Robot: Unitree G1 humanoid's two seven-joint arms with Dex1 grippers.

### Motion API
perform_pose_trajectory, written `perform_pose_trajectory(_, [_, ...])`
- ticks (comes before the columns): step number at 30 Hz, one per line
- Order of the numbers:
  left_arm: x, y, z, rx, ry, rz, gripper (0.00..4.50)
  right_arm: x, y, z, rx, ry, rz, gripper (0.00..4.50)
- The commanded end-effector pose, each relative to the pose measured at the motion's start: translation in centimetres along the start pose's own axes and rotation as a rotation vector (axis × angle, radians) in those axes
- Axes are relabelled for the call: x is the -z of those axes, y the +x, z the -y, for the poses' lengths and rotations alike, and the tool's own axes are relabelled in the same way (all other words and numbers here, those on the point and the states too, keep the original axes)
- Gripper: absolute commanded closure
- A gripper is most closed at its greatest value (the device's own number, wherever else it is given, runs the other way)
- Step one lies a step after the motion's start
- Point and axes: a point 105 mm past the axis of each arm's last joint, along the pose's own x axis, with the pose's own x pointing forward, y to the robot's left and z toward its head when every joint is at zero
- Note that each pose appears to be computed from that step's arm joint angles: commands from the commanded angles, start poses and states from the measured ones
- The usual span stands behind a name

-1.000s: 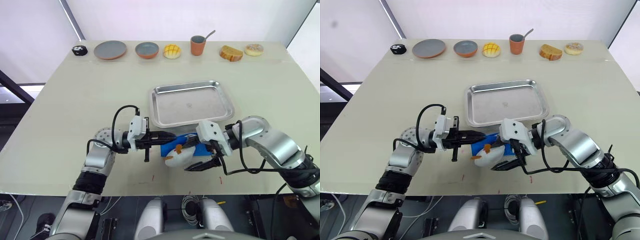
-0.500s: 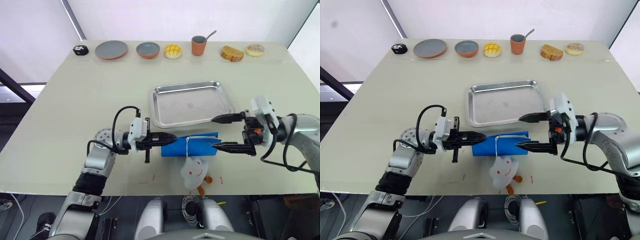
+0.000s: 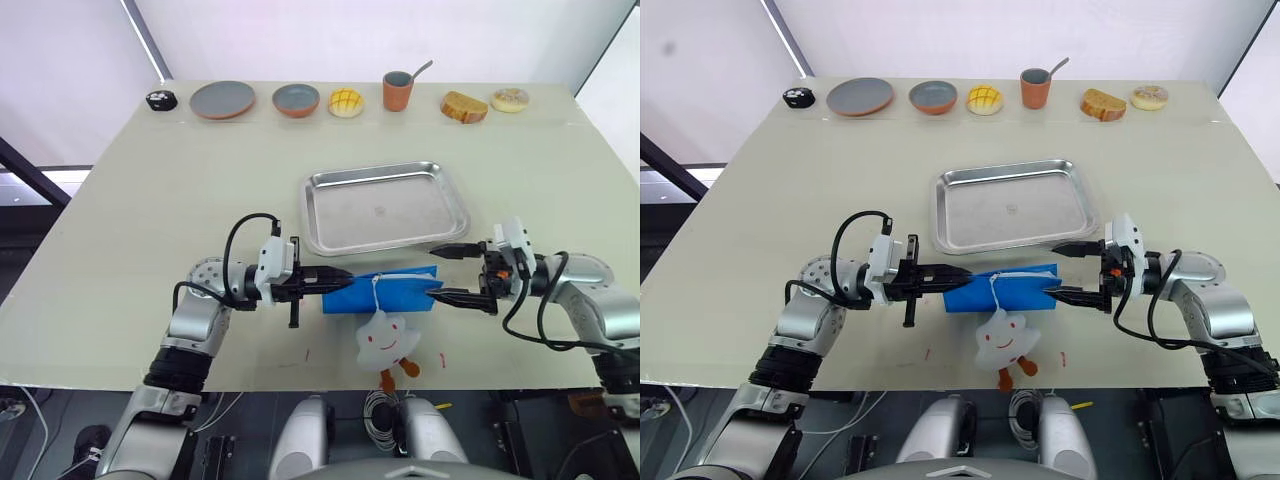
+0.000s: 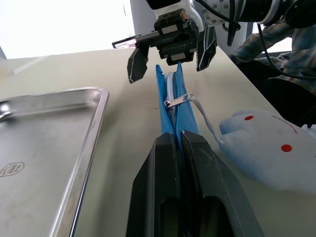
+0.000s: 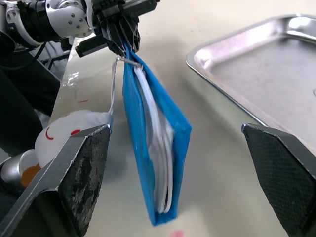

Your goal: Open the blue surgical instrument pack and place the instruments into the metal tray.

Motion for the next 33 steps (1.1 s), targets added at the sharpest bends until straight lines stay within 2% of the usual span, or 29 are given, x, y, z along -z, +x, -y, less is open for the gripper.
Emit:
perform_pose_trajectory(1, [-0.2, 0.0, 0.4, 0.017, -0.006, -0.022, 4.50, -0.5, 1.3, -0.2, -0.052, -0.033, 0.018, 0.04])
perform_pose_trajectory(10, [0.5, -0.5, 0.5, 0.015, -0.021, -0.026, 4.50, -0.1, 1.8, -0.3, -0.074, -0.041, 0.014, 0.04])
perform_pose_trajectory(14, [0.5, -0.5, 0.4, 0.013, -0.021, -0.026, 4.50, -0.1, 1.8, -0.2, -0.072, -0.042, 0.014, 0.90])
perform_pose_trajectory(15, [0.5, -0.5, 0.4, 0.012, -0.020, -0.025, 4.50, -0.1, 1.8, -0.2, -0.071, -0.041, 0.013, 1.52])
perform_pose_trajectory(16, [0.5, -0.5, 0.4, 0.012, -0.020, -0.025, 4.50, -0.1, 1.8, -0.2, -0.070, -0.041, 0.013, 1.90])
perform_pose_trajectory(18, [0.6, -0.5, 0.3, 0.010, -0.021, -0.025, 4.50, -0.1, 1.9, -0.2, -0.071, -0.040, 0.012, 2.97])
perform_pose_trajectory(21, [1.0, -0.6, 0.2, 0.005, -0.026, -0.025, 4.50, 0.0, 1.9, -0.4, -0.079, -0.039, 0.009, 4.16])
perform_pose_trajectory(22, [1.1, -0.7, 0.2, 0.003, -0.028, -0.024, 4.50, 0.0, 2.0, -0.4, -0.081, -0.039, 0.008, 4.35])
perform_pose_trajectory(26, [0.3, -1.3, -0.8, -0.066, -0.064, 0.052, 4.50, 0.1, 2.0, -0.4, -0.082, -0.045, 0.002, 4.35])
perform_pose_trajectory(28, [-0.3, -1.7, -1.2, -0.086, -0.080, 0.066, 3.74, 0.1, 2.0, -0.4, -0.080, -0.047, 0.000, 4.50])
perform_pose_trajectory(29, [-0.6, -1.9, -1.3, -0.097, -0.085, 0.068, 3.53, 0.0, 2.0, -0.3, -0.080, -0.048, 0.001, 4.50])
perform_pose_trajectory(33, [-1.9, -3.7, -1.6, -0.133, -0.137, 0.081, 2.04, 0.0, 1.9, -0.1, -0.072, -0.054, -0.002, 4.50])
